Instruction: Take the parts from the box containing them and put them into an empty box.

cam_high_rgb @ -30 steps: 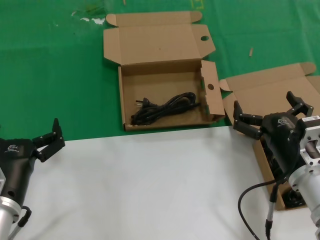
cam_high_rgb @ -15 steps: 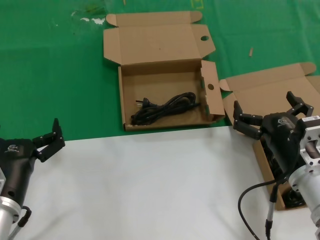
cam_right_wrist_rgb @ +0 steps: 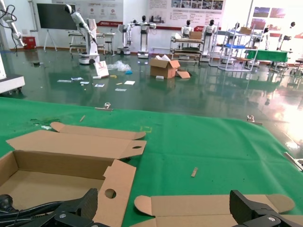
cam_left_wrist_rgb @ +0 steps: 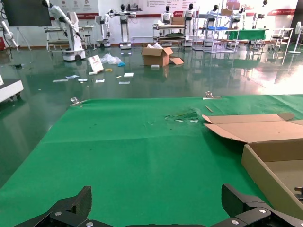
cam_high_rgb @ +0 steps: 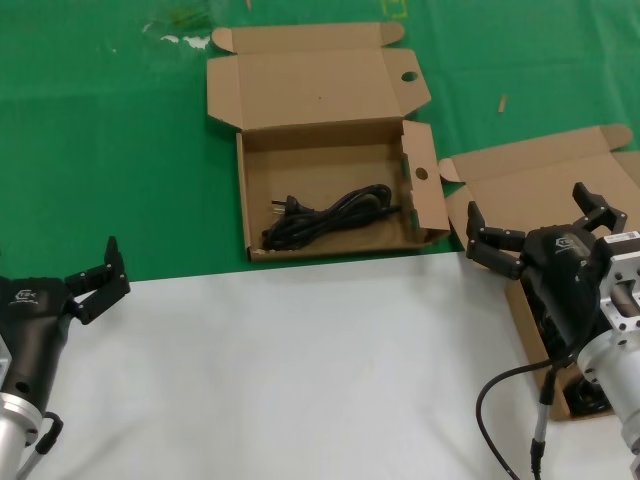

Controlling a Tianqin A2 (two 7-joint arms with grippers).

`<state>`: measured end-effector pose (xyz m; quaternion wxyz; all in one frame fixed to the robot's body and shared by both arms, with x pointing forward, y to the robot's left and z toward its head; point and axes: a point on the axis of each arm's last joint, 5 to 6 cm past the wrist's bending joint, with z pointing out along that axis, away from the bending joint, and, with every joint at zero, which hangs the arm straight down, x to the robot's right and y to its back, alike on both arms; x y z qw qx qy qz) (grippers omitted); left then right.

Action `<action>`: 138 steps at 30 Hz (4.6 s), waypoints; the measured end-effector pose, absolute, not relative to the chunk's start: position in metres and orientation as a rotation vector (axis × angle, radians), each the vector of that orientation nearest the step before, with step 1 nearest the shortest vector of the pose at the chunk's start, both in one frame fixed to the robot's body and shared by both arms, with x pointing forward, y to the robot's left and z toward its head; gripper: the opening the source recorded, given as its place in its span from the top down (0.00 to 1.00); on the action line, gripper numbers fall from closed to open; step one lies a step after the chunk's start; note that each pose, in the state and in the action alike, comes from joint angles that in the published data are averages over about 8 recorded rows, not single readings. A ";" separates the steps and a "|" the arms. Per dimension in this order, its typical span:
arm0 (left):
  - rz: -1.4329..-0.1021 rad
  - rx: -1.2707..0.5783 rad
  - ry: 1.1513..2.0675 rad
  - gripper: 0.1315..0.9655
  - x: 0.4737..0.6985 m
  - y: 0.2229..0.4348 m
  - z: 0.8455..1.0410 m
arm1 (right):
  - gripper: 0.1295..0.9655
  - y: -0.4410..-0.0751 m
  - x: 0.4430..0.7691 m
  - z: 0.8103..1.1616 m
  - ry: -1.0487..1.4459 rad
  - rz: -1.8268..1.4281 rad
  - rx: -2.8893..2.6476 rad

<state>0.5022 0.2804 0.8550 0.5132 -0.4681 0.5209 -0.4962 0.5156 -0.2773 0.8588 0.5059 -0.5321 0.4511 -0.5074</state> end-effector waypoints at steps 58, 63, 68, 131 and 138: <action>-1.193 -1.125 1.253 0.00 0.502 0.280 0.855 | 0.00 -0.277 0.516 0.859 1.088 -1.224 -1.284; -1.193 -1.125 1.253 0.00 0.502 0.280 0.855 | 0.00 -0.277 0.516 0.859 1.088 -1.224 -1.284; -1.193 -1.125 1.253 0.00 0.502 0.280 0.855 | 0.00 -0.277 0.516 0.859 1.088 -1.224 -1.284; -1.193 -1.125 1.253 0.00 0.502 0.280 0.855 | 0.00 -0.277 0.516 0.859 1.088 -1.224 -1.284; -1.193 -1.125 1.253 0.00 0.502 0.280 0.855 | 0.00 -0.277 0.516 0.859 1.088 -1.224 -1.284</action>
